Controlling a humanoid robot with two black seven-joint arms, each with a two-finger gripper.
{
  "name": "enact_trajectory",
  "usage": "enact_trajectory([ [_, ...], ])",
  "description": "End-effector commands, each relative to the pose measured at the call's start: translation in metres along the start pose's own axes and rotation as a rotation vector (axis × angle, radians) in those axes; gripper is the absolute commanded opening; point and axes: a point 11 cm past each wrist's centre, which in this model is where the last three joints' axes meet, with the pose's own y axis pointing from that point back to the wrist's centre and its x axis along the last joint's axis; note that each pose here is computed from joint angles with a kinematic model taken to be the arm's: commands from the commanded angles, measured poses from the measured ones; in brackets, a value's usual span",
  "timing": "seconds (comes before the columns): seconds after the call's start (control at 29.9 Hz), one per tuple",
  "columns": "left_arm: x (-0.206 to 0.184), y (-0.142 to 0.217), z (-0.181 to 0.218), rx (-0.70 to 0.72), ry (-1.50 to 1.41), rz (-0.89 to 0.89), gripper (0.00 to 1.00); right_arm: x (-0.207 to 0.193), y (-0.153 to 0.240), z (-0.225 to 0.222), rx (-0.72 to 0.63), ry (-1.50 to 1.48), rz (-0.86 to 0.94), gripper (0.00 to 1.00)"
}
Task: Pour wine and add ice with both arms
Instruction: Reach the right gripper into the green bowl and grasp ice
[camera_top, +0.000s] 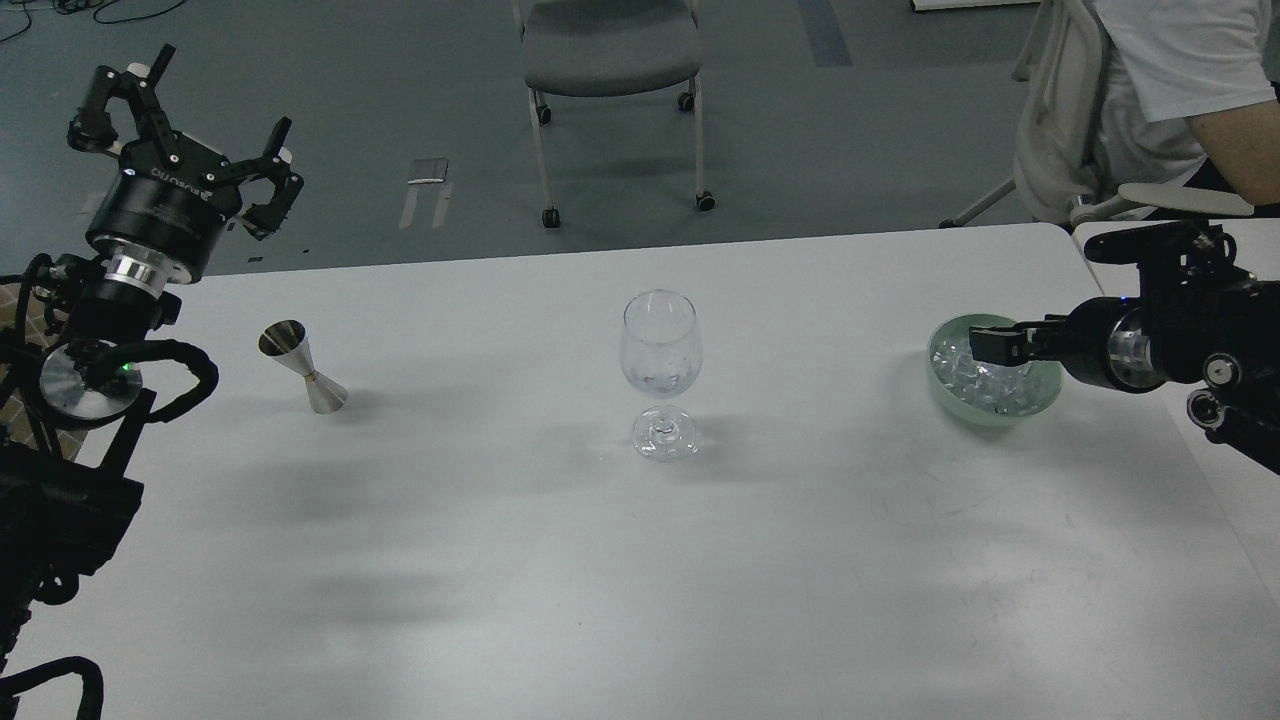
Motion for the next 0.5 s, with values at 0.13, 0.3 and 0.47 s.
enact_trajectory([
  [0.13,0.006,0.003,-0.001,-0.006,0.005,0.016,0.98,-0.004,-0.004,-0.005,-0.036,0.031,-0.004,0.86],
  [0.3,0.018,0.008,0.004,-0.035,0.023,0.060,0.98,-0.014,-0.010,-0.007,-0.048,0.051,-0.021,0.86],
  [0.47,0.021,0.009,-0.003,-0.034,0.041,0.071,0.98,-0.018,-0.012,-0.009,-0.054,0.056,-0.026,0.77],
])
